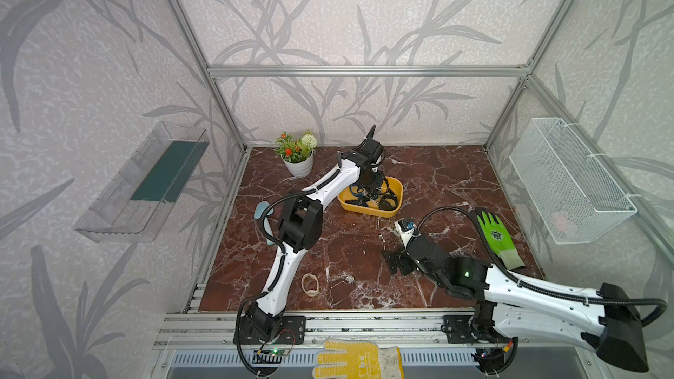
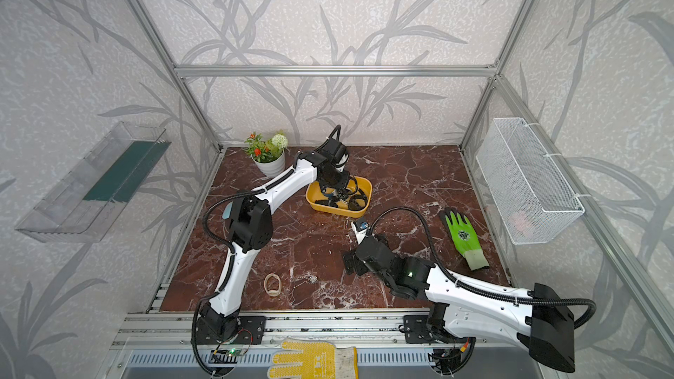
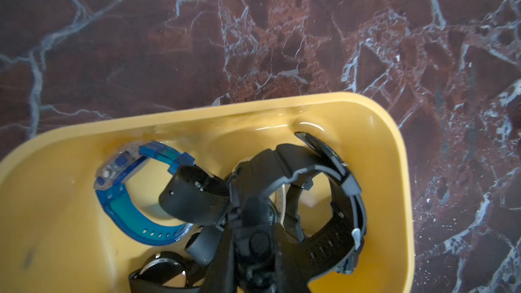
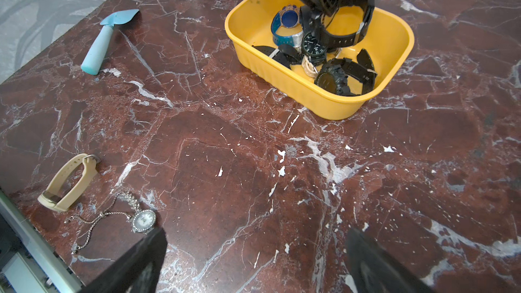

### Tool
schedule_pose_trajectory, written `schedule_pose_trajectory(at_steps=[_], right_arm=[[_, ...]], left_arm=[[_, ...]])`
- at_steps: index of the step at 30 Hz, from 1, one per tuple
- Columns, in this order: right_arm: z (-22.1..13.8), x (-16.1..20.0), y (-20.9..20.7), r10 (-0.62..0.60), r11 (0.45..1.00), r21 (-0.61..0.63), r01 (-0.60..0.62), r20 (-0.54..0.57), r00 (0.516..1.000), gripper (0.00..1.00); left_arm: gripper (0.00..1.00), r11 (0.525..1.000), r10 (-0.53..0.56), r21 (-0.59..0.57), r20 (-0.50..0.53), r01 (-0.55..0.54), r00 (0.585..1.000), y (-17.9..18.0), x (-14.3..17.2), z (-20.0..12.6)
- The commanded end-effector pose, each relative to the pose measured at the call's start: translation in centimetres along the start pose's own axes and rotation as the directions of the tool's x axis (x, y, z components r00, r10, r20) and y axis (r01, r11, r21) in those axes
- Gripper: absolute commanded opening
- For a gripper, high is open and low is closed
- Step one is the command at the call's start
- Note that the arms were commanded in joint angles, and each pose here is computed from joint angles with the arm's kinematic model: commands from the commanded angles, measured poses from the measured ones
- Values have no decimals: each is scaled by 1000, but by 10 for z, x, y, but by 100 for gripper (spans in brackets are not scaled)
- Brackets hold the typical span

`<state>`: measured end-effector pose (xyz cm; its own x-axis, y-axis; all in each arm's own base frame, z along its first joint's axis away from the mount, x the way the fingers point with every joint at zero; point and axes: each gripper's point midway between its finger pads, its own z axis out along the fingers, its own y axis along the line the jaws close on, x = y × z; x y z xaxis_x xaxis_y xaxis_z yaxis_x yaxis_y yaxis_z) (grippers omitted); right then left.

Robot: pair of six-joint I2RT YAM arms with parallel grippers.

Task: Put the watch into the storage box
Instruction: Place the watch in the storage box.

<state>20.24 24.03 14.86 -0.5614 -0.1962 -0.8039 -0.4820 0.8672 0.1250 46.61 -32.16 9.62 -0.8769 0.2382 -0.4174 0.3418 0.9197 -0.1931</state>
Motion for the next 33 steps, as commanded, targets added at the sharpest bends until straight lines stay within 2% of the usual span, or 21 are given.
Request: schedule_pose_trajectory(at_steps=[1, 6, 12, 17, 23, 26, 33], right_arm=[[1, 4, -9, 13, 999, 32, -13, -5, 1000, 99], [2, 1, -11, 22, 999, 33, -22, -3, 1000, 99], [3, -2, -13, 29, 999, 33, -29, 2, 1000, 99], [2, -5, -12, 28, 999, 25, -28, 11, 1000, 99], [2, -9, -9, 15, 1000, 13, -15, 28, 1000, 99], [4, -11, -5, 14, 1000, -6, -14, 38, 999, 99], [15, -18, -1, 2, 1000, -29, -1, 38, 999, 99]], left_arm=[[16, 1000, 2, 6, -24, -2, 1000, -2, 1, -6], [18, 1000, -9, -1, -34, 9, 999, 0, 3, -3], [46, 999, -15, 29, 55, 13, 998, -8, -14, -33], [58, 999, -17, 53, 116, 11, 993, -14, -26, -61], [72, 998, -57, 19, 265, 53, 963, -3, -33, -116], [76, 998, -67, 1, 294, 70, 954, 4, -21, -137], [84, 990, -105, -58, 292, 127, 951, 32, 38, -157]])
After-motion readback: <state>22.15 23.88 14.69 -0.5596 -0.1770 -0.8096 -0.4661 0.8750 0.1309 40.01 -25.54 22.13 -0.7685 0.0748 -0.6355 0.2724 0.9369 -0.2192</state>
